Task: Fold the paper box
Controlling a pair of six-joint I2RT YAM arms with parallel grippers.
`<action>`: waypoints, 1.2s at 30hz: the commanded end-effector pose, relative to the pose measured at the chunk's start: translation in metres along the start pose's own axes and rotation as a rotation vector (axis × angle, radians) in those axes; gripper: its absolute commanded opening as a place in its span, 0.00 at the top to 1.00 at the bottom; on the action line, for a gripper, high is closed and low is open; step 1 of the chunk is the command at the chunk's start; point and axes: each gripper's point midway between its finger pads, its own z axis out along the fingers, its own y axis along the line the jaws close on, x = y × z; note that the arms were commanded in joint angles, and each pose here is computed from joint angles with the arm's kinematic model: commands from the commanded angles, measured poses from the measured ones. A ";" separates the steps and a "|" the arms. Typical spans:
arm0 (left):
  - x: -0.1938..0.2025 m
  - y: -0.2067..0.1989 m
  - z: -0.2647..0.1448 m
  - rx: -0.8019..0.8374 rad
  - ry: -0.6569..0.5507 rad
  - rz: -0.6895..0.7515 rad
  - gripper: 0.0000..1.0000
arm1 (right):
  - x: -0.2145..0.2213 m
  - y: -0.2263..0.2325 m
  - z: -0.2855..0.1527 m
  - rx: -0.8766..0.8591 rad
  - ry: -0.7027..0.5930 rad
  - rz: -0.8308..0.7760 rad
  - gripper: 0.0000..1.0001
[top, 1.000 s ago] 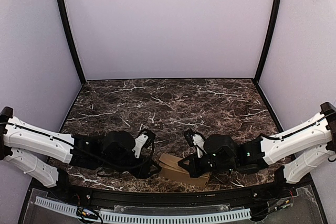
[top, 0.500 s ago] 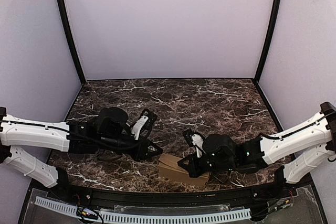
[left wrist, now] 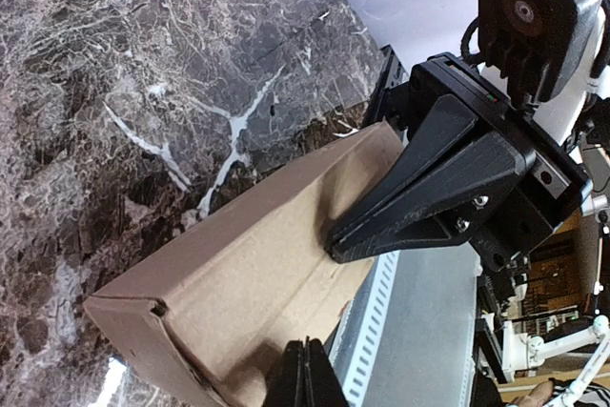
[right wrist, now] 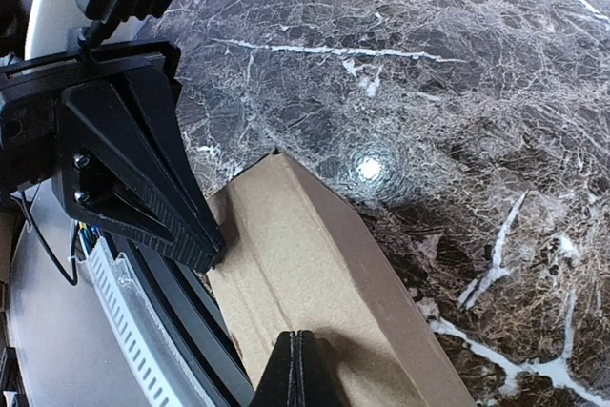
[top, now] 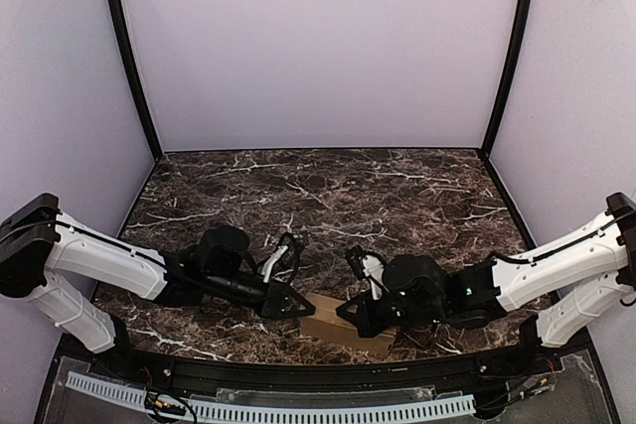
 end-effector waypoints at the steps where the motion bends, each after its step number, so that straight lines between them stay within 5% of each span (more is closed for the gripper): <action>1: 0.032 0.021 0.005 0.040 0.030 -0.096 1.00 | 0.064 -0.057 0.001 0.204 0.226 -0.048 1.00; 11: 0.057 0.045 0.012 0.012 0.076 -0.174 1.00 | 0.044 -0.040 -0.008 0.163 0.177 -0.047 1.00; 21: 0.058 0.050 0.009 -0.051 0.096 -0.139 1.00 | 0.011 -0.031 -0.081 0.085 0.046 0.025 1.00; 36: 0.056 0.049 0.011 -0.045 0.089 -0.145 1.00 | 0.023 -0.043 -0.093 0.149 0.110 0.049 1.00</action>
